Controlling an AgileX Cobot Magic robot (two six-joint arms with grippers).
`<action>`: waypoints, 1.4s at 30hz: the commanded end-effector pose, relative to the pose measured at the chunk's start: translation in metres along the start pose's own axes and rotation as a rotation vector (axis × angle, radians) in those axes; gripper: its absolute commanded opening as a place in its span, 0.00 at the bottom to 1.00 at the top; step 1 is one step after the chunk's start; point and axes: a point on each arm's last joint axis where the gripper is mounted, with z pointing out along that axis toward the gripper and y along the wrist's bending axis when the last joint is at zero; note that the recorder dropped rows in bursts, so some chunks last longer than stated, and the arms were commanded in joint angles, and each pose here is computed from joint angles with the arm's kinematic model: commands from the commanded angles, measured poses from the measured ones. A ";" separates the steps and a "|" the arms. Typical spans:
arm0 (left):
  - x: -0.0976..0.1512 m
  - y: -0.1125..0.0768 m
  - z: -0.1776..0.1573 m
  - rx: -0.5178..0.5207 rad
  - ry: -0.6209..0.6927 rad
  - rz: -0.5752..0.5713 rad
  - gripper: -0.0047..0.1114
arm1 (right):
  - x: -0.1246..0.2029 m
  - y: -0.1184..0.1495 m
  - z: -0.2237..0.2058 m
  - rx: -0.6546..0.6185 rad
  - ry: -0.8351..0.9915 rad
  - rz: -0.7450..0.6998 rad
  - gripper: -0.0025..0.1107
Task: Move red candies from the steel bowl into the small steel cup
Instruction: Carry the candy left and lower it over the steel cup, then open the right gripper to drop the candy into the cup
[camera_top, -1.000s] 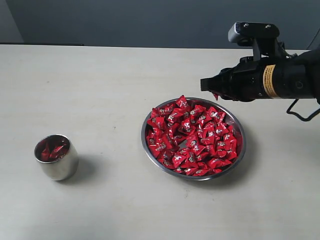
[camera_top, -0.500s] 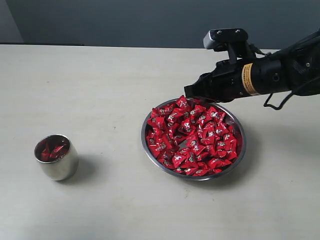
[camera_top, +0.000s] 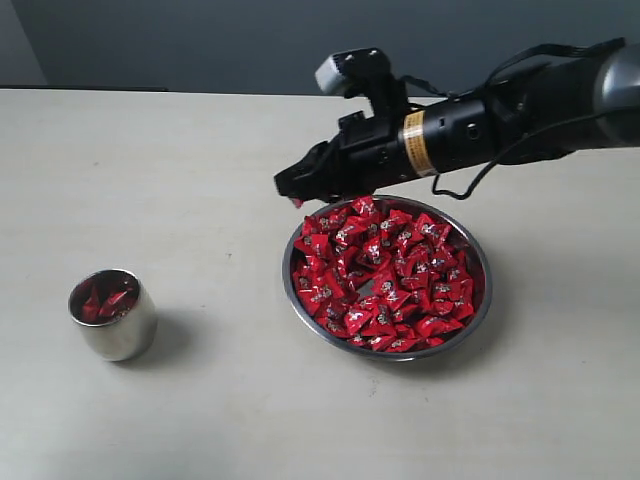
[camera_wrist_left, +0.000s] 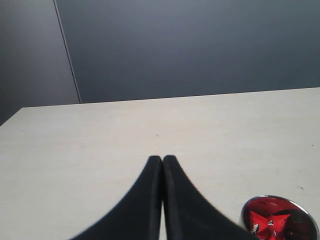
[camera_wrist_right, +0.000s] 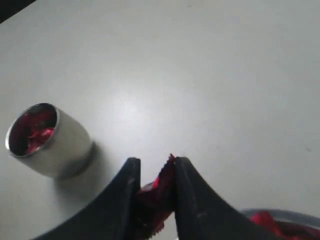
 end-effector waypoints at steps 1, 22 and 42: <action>0.001 0.000 0.000 -0.001 -0.006 0.000 0.04 | -0.008 0.022 0.027 -0.082 0.012 -0.117 0.01; 0.001 0.000 0.000 -0.001 -0.006 0.000 0.04 | -0.009 0.084 0.111 -0.409 0.071 -0.304 0.01; 0.000 0.000 0.000 -0.001 -0.008 0.000 0.04 | -0.014 0.092 0.142 -0.423 0.103 -0.315 0.01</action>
